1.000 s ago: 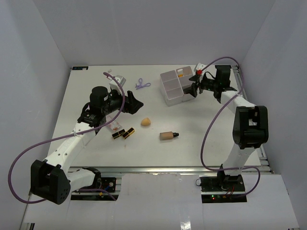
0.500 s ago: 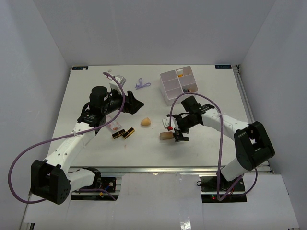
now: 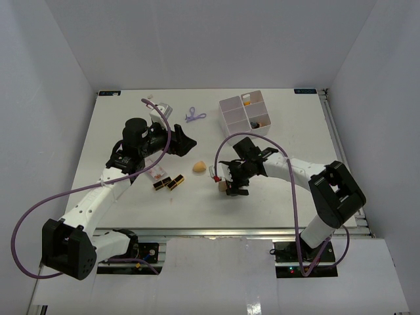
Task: Organize the makeup
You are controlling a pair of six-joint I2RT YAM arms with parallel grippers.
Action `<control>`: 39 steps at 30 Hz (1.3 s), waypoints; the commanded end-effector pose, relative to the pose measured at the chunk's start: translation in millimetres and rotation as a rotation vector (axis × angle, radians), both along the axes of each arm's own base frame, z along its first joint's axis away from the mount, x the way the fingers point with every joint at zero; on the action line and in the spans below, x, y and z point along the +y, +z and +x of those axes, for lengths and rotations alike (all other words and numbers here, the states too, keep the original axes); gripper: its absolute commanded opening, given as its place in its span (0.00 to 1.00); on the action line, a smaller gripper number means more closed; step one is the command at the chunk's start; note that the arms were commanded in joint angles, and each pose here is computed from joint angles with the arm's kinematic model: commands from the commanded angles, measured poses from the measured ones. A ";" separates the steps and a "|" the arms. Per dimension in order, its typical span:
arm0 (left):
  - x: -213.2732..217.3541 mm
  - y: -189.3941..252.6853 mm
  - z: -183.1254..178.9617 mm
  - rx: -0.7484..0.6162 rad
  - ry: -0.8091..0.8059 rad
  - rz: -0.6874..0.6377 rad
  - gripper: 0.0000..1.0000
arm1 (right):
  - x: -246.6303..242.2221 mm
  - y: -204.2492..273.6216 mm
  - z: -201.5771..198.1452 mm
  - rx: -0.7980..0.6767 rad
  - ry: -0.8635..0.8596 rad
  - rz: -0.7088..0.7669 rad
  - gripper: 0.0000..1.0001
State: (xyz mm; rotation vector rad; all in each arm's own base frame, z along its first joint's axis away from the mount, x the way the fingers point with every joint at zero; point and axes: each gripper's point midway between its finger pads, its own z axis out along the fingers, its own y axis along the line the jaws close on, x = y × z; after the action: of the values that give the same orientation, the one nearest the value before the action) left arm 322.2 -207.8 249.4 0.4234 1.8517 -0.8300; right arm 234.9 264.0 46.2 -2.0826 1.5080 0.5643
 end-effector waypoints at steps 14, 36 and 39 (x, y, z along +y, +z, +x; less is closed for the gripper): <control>3.1 14.1 -2.5 -0.049 0.005 -0.013 0.92 | 9.4 -2.4 13.3 -0.013 -0.022 -0.019 0.42; 3.3 10.5 -0.5 -0.041 0.012 -0.010 0.92 | -74.0 137.5 180.6 -0.338 -0.286 0.179 0.15; 3.5 7.9 0.6 -0.034 0.014 -0.006 0.92 | -82.3 143.6 207.5 -0.408 -0.298 0.172 0.15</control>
State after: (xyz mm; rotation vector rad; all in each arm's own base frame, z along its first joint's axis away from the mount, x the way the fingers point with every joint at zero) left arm 322.8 -206.5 250.5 0.4180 1.8483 -0.8223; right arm 408.5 180.7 171.1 -1.6783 1.5415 0.2124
